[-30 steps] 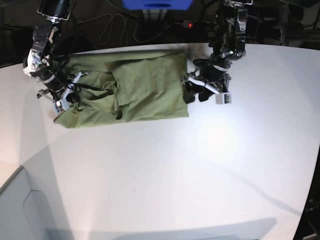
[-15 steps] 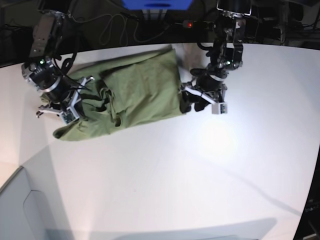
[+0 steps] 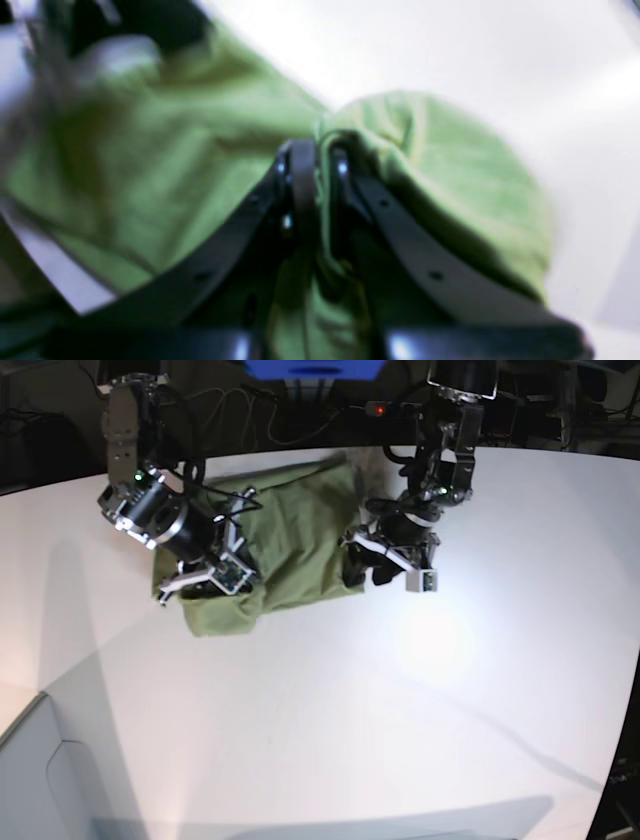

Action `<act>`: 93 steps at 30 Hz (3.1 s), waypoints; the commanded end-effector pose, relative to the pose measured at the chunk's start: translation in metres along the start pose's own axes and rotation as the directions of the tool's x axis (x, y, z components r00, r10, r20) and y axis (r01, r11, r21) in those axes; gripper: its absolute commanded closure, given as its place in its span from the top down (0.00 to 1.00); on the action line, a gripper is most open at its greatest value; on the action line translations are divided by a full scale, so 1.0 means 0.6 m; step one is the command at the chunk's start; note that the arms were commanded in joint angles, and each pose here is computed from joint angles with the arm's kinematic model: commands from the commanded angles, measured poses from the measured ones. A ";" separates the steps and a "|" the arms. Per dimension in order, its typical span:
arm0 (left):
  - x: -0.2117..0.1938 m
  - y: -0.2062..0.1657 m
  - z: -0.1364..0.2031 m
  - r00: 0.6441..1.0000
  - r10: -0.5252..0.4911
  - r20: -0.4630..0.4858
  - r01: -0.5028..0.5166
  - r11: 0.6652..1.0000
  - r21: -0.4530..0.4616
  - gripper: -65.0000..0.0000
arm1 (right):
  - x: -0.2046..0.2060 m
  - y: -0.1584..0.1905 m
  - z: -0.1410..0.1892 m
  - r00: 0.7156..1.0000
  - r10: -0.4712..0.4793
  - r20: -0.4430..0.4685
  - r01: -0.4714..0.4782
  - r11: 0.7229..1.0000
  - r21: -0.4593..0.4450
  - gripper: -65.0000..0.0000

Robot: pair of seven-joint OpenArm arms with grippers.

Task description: Fold the T-shirt properly

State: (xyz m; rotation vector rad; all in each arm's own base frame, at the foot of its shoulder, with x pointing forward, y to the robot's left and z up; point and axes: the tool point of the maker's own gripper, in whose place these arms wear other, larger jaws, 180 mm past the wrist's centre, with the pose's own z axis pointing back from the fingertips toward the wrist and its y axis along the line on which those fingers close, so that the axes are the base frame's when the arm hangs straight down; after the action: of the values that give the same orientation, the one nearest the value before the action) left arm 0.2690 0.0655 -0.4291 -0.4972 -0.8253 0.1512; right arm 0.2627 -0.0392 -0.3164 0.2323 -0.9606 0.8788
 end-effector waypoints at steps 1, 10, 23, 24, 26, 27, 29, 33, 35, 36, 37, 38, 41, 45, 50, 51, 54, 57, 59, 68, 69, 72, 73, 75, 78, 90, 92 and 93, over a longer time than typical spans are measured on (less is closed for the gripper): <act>-0.027 0.007 0.002 0.998 0.000 -0.071 0.002 1.000 0.024 0.49 | 0.026 0.005 -0.002 0.998 0.006 0.058 -0.007 1.000 0.015 0.00; -0.029 0.008 0.003 0.997 0.001 -0.074 0.001 1.000 0.025 0.49 | 0.000 0.045 -0.066 1.000 -0.022 0.003 0.021 0.990 0.143 0.00; -0.026 0.012 0.003 0.997 0.000 -0.072 0.002 1.000 0.031 0.49 | 0.029 0.053 -0.062 0.998 -0.022 0.056 0.014 0.990 0.141 0.00; -0.028 0.011 0.003 0.997 -0.001 -0.074 0.003 1.000 0.028 0.49 | 0.038 0.053 -0.058 0.997 -0.021 0.080 0.010 0.990 0.138 0.00; -0.028 0.011 0.003 0.997 -0.001 -0.074 0.003 1.000 0.028 0.49 | 0.046 0.059 -0.058 0.995 -0.020 0.100 0.005 0.989 0.147 0.00; -0.028 0.011 0.003 0.997 -0.001 -0.075 0.003 1.000 0.028 0.49 | 0.045 0.068 -0.062 0.995 -0.021 0.098 0.004 0.987 0.164 0.00; -0.027 0.011 0.003 0.997 -0.002 -0.074 0.004 1.000 0.028 0.49 | 0.040 0.082 -0.071 0.996 -0.020 0.087 0.003 0.981 0.193 0.00; -0.027 0.011 0.003 0.997 -0.002 -0.074 0.004 1.000 0.028 0.49 | 0.033 0.110 -0.084 0.997 -0.019 0.071 0.001 0.970 0.245 0.00; -0.027 0.011 0.003 0.997 -0.003 -0.074 0.005 1.000 0.029 0.49 | 0.025 0.112 -0.088 0.998 -0.025 0.057 0.010 0.967 0.253 0.00; -0.026 0.012 0.003 0.997 -0.004 -0.075 0.006 1.000 0.029 0.49 | 0.025 0.111 -0.089 0.998 -0.029 0.057 0.014 0.968 0.252 0.00; -0.026 0.013 0.003 0.997 -0.004 -0.074 0.006 1.000 0.030 0.49 | 0.027 0.112 -0.090 0.997 -0.034 0.068 0.015 0.967 0.253 0.00; -0.026 0.013 0.003 0.997 -0.004 -0.074 0.006 1.000 0.030 0.49 | 0.030 0.112 -0.090 0.996 -0.037 0.079 0.016 0.967 0.254 0.00; -0.025 0.015 0.004 0.997 -0.004 -0.073 0.007 0.999 0.032 0.49 | 0.031 0.113 -0.090 0.996 -0.037 0.081 0.015 0.966 0.257 0.00; -0.025 0.015 0.004 0.997 -0.004 -0.073 0.007 0.999 0.032 0.49 | 0.029 0.113 -0.090 0.996 -0.034 0.078 0.013 0.966 0.257 0.15; -0.021 0.011 0.007 0.998 0.000 -0.066 0.002 1.000 0.025 0.49 | 0.035 0.112 -0.081 0.996 -0.024 0.091 0.001 0.968 0.250 0.59; -0.016 0.007 0.008 0.998 -0.003 -0.059 0.004 1.000 0.020 0.49 | 0.041 0.111 -0.076 0.994 -0.022 0.103 -0.004 0.970 0.243 0.66; -0.005 -0.002 0.013 0.999 -0.012 -0.040 0.012 1.000 0.008 0.49 | 0.055 0.095 -0.049 0.990 -0.013 0.140 -0.015 0.981 0.196 0.73; -0.002 0.000 0.037 0.999 -0.038 -0.030 0.038 0.999 0.006 0.49 | 0.058 0.071 -0.025 0.988 -0.015 0.153 -0.005 0.991 0.135 0.73; 0.008 -0.011 0.049 0.999 -0.051 -0.010 0.051 0.999 -0.008 0.49 | 0.053 0.046 -0.015 0.988 -0.021 0.151 0.008 0.996 0.087 0.73; 0.068 0.031 0.125 0.992 -0.063 0.109 0.055 0.995 0.080 0.49 | 0.028 -0.063 -0.002 0.995 -0.038 0.095 0.045 0.996 -0.075 0.74; 0.077 0.037 0.133 0.990 -0.066 0.124 0.055 0.994 0.093 0.49 | 0.026 -0.075 -0.006 0.996 -0.041 0.085 0.049 0.995 -0.084 0.74; 0.093 0.051 0.154 0.985 -0.074 0.154 0.055 0.991 0.125 0.49 | 0.010 -0.104 -0.027 0.995 -0.075 0.062 0.081 0.993 -0.090 0.74; 0.095 0.058 0.159 0.985 -0.074 0.157 0.053 0.989 0.137 0.49 | 0.003 -0.110 -0.034 0.995 -0.087 0.052 0.092 0.992 -0.087 0.73; 0.100 0.070 0.167 0.983 -0.075 0.167 0.049 0.986 0.159 0.49 | -0.011 -0.114 -0.050 0.994 -0.109 0.029 0.110 0.992 -0.068 0.73; 0.099 0.086 0.177 0.983 -0.073 0.169 0.040 0.982 0.186 0.49 | -0.027 -0.104 -0.066 0.991 -0.133 0.005 0.133 0.990 -0.035 0.64; 0.095 0.111 0.192 0.984 -0.068 0.165 0.029 0.973 0.228 0.49 | 0.075 0.045 -0.127 0.990 -0.073 0.119 0.048 0.979 0.200 0.16; 0.094 0.112 0.191 0.984 -0.067 0.163 0.028 0.973 0.229 0.49 | 0.090 0.074 -0.120 0.988 -0.054 0.144 0.020 0.974 0.227 0.16; 0.091 0.113 0.192 0.985 -0.065 0.159 0.027 0.973 0.231 0.49 | 0.099 0.088 -0.115 0.986 -0.045 0.160 0.006 0.971 0.239 0.16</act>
State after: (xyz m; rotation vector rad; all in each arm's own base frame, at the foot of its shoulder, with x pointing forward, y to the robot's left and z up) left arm 0.2226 0.1824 -0.3679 -0.2487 -0.9343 0.2493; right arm 0.2791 0.0569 -0.3353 0.4934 -0.9458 0.9474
